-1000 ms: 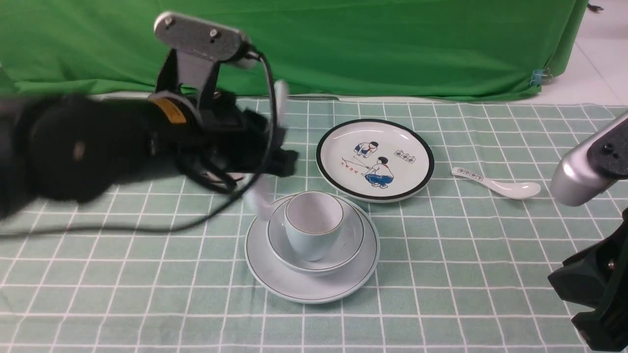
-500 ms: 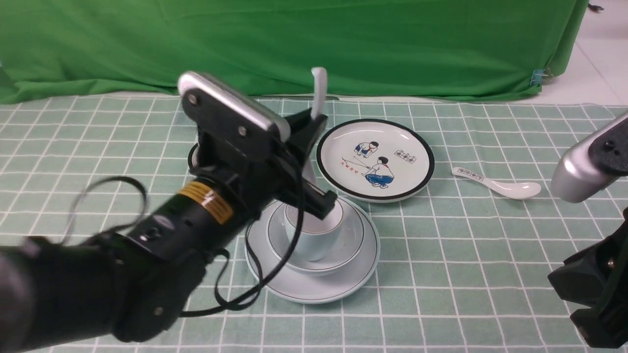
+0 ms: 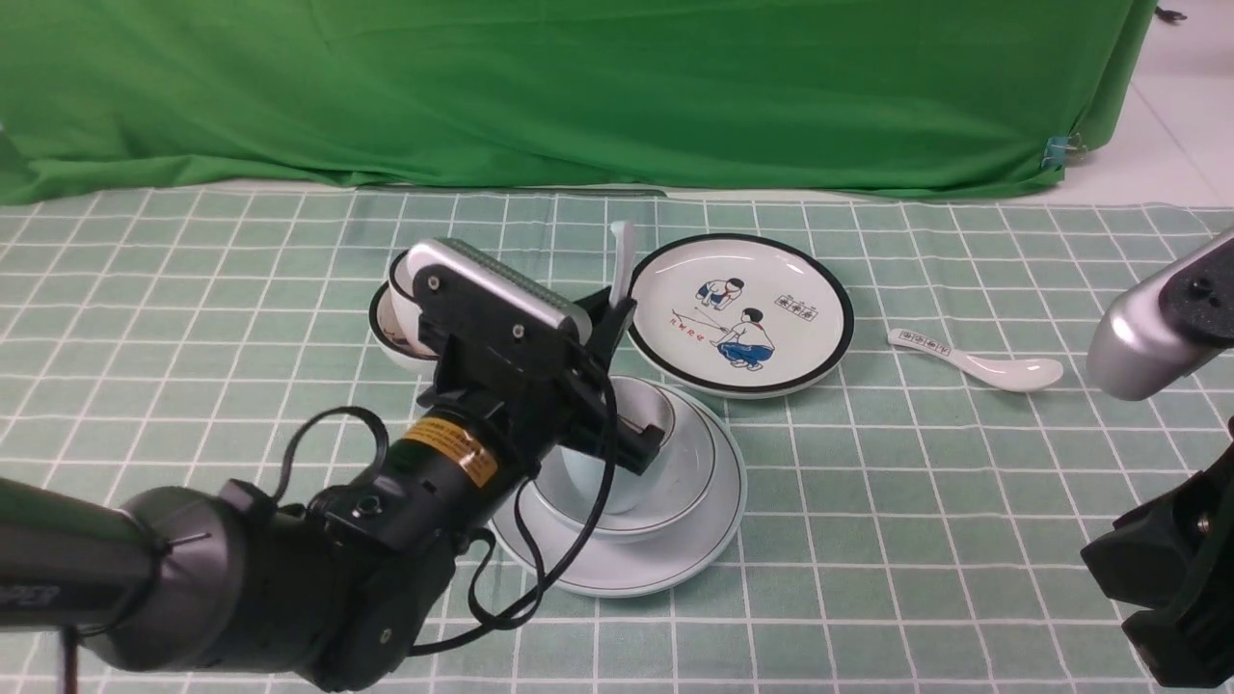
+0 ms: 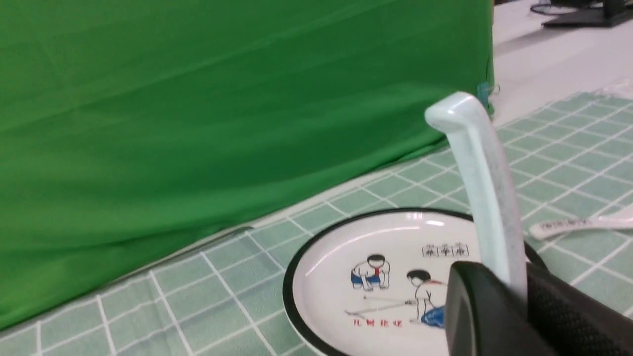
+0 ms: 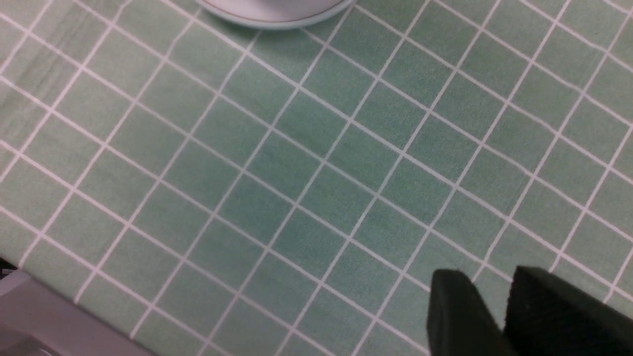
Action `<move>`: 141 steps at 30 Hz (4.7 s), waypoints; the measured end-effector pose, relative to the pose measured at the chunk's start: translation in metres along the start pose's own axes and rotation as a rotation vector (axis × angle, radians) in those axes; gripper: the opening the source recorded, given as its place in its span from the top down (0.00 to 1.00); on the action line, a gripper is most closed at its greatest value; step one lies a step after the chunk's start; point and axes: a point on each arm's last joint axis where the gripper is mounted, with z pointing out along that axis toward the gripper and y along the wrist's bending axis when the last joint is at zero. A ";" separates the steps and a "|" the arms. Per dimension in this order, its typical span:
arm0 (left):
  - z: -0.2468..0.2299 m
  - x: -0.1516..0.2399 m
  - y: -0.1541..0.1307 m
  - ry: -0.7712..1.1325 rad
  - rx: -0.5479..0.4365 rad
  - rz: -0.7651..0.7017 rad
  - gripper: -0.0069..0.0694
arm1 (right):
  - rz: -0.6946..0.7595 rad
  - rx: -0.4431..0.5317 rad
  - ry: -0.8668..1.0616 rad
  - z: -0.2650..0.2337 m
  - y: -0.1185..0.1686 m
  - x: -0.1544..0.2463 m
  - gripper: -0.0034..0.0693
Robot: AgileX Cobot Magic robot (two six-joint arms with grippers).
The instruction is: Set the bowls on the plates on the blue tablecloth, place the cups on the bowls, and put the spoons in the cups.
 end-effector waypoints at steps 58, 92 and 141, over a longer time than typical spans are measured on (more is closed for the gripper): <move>-0.254 -0.116 0.040 -0.052 0.152 -0.245 0.90 | 0.109 -0.047 -0.434 -0.079 -0.019 0.095 0.90; -0.254 -0.116 0.040 -0.052 0.152 -0.236 0.89 | 0.279 0.497 -0.640 0.040 -0.037 0.172 0.93; -0.254 -0.116 0.040 -0.053 0.152 -0.229 0.89 | 0.174 0.449 -0.667 0.095 -0.027 0.196 0.90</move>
